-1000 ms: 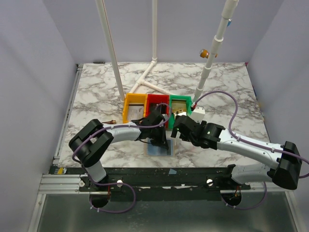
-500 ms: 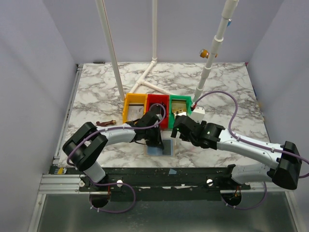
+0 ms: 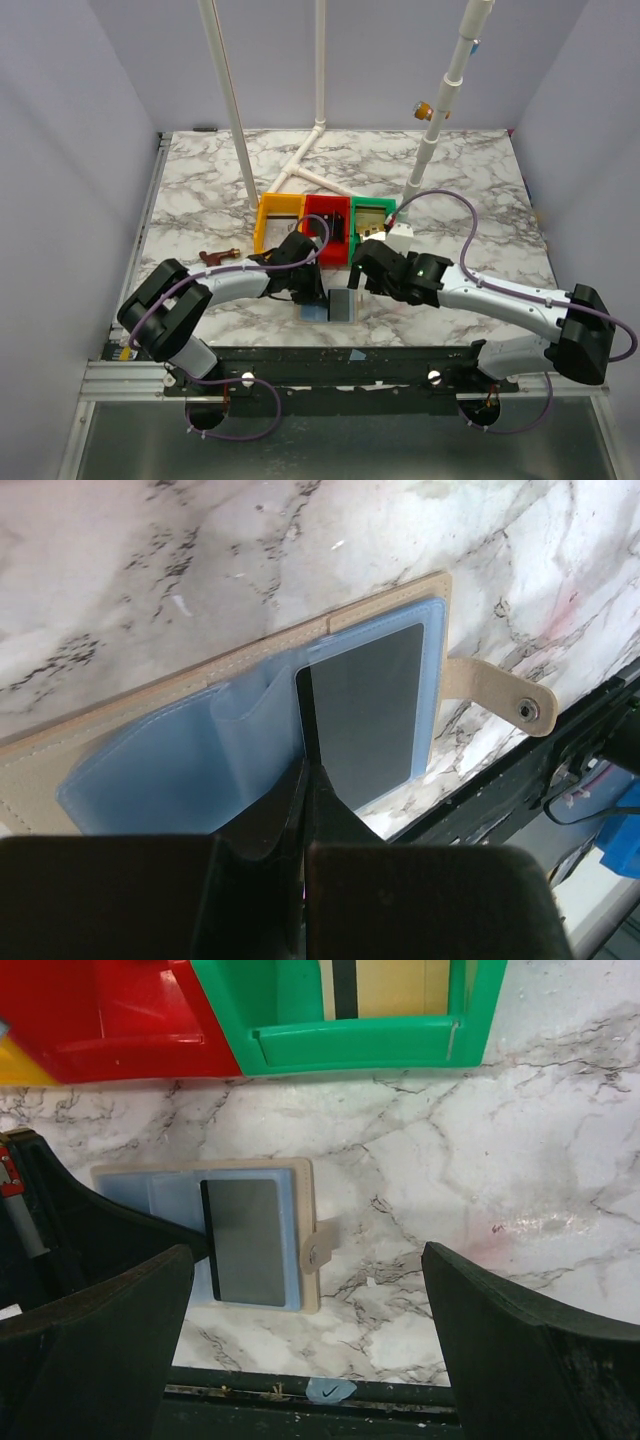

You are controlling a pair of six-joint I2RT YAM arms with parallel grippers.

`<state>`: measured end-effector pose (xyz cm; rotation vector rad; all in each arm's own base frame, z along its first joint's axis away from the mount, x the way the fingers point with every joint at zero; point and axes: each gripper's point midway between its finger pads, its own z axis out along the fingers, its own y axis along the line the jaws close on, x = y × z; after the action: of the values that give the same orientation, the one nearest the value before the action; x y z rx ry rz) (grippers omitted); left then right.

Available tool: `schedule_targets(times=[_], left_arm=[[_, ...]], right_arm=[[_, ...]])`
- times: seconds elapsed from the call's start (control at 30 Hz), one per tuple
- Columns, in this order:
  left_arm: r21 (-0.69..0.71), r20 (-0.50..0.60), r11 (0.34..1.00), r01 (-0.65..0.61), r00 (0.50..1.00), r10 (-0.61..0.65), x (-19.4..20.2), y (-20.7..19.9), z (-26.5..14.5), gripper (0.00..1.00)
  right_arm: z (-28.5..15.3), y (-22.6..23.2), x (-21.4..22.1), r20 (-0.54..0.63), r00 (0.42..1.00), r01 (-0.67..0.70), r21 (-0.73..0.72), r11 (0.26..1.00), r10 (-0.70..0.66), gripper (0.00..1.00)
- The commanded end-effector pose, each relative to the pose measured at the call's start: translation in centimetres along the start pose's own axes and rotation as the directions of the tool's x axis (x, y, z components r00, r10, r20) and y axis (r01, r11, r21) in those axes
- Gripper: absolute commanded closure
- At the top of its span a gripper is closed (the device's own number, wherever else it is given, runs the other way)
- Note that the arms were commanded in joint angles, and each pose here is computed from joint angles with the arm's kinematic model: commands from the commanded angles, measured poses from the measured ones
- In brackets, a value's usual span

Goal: Take the credit cards out of the card holder
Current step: Remove the credit card from the card holder.

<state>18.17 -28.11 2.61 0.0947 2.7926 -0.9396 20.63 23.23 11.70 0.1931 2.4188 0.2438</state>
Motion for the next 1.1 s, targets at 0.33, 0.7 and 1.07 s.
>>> schedule_targets(times=[0.33,0.7,1.07], left_arm=[[-0.004,0.064,1.0,0.021,0.998,-0.021,-0.8,1.4,-1.5,1.0],[-0.006,0.076,1.0,0.027,0.997,-0.026,-0.8,1.8,-1.9,1.0],[-0.01,0.09,0.999,0.038,0.995,-0.037,-0.7,2.6,-2.6,1.0]], right_arm=[[1.4,4.7,3.0,-0.122,0.99,0.048,-0.152,0.987,-0.067,0.1],[2.9,7.0,5.6,-0.201,0.976,0.039,-0.219,0.975,-0.084,0.84],[5.1,8.0,7.8,-0.257,0.961,0.046,-0.228,0.973,-0.105,0.99]])
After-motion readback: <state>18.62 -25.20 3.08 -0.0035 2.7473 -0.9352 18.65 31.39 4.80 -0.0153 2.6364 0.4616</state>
